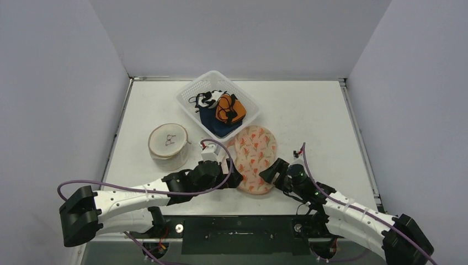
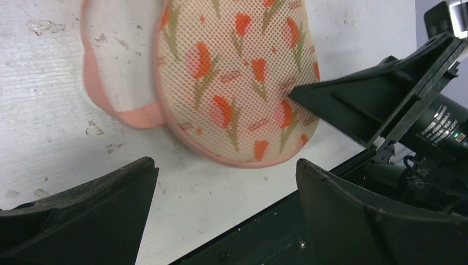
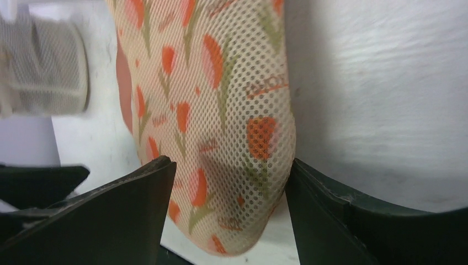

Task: Unzip the laundry bag and remove the bra
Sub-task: Adjust the laundry bag at the center of the board.

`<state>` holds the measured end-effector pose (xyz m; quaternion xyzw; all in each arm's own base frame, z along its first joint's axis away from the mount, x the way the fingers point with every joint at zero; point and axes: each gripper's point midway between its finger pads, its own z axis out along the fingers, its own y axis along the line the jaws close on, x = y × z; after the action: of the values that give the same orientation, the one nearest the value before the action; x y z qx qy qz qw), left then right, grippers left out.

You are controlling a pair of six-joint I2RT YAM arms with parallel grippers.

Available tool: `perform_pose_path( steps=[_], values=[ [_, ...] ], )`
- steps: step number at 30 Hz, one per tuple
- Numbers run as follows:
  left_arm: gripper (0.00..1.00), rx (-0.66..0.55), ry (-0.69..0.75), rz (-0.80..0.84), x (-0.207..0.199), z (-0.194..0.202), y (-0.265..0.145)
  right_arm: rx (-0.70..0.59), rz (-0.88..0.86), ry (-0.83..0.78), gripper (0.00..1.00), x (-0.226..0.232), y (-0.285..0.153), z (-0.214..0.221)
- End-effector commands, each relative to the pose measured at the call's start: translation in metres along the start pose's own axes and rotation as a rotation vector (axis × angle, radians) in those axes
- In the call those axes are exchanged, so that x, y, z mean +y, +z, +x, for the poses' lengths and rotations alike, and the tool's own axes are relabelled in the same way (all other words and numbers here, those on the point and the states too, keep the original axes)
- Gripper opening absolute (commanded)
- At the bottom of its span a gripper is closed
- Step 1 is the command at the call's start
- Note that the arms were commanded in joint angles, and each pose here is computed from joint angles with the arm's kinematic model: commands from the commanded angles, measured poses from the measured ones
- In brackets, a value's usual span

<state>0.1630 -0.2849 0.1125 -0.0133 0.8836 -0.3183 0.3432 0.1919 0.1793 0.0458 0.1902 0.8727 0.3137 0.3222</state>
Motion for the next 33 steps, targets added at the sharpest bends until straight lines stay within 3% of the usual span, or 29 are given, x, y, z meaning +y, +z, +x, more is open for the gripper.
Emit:
perform_pose_path(
  steps=[1,5,8,11,16,22,26,29,33],
  values=[
    [0.97,-0.034,-0.046,0.042,-0.011,-0.002,0.000,0.009,-0.152,0.000,0.73,0.047,-0.001,0.019],
    [0.97,-0.023,-0.039,0.007,-0.006,0.007,-0.002,0.046,-0.137,-0.089,0.89,0.064,0.000,0.042],
    [0.97,-0.038,-0.045,-0.007,-0.001,0.005,-0.011,-0.002,-0.077,-0.162,0.99,0.062,-0.009,0.036],
    [0.97,-0.062,-0.062,-0.009,0.004,0.000,-0.021,-0.105,-0.029,-0.207,0.93,0.056,-0.026,0.006],
    [0.97,-0.066,-0.075,0.010,0.002,-0.001,-0.029,-0.226,0.026,-0.250,0.92,0.051,-0.040,-0.056],
    [0.97,-0.016,-0.060,0.033,-0.013,0.017,-0.025,-0.192,0.047,-0.186,0.96,0.031,-0.007,-0.098],
    [0.97,-0.005,-0.028,0.026,-0.020,0.022,-0.025,-0.151,0.048,-0.175,0.99,0.023,0.005,-0.093],
    [0.97,-0.005,-0.022,0.025,-0.020,0.024,-0.025,-0.125,0.036,-0.154,0.86,0.015,0.008,-0.081],
    [0.97,-0.007,-0.025,0.029,-0.020,0.025,-0.025,-0.068,-0.013,-0.096,0.62,0.014,0.008,-0.054]
  ],
)
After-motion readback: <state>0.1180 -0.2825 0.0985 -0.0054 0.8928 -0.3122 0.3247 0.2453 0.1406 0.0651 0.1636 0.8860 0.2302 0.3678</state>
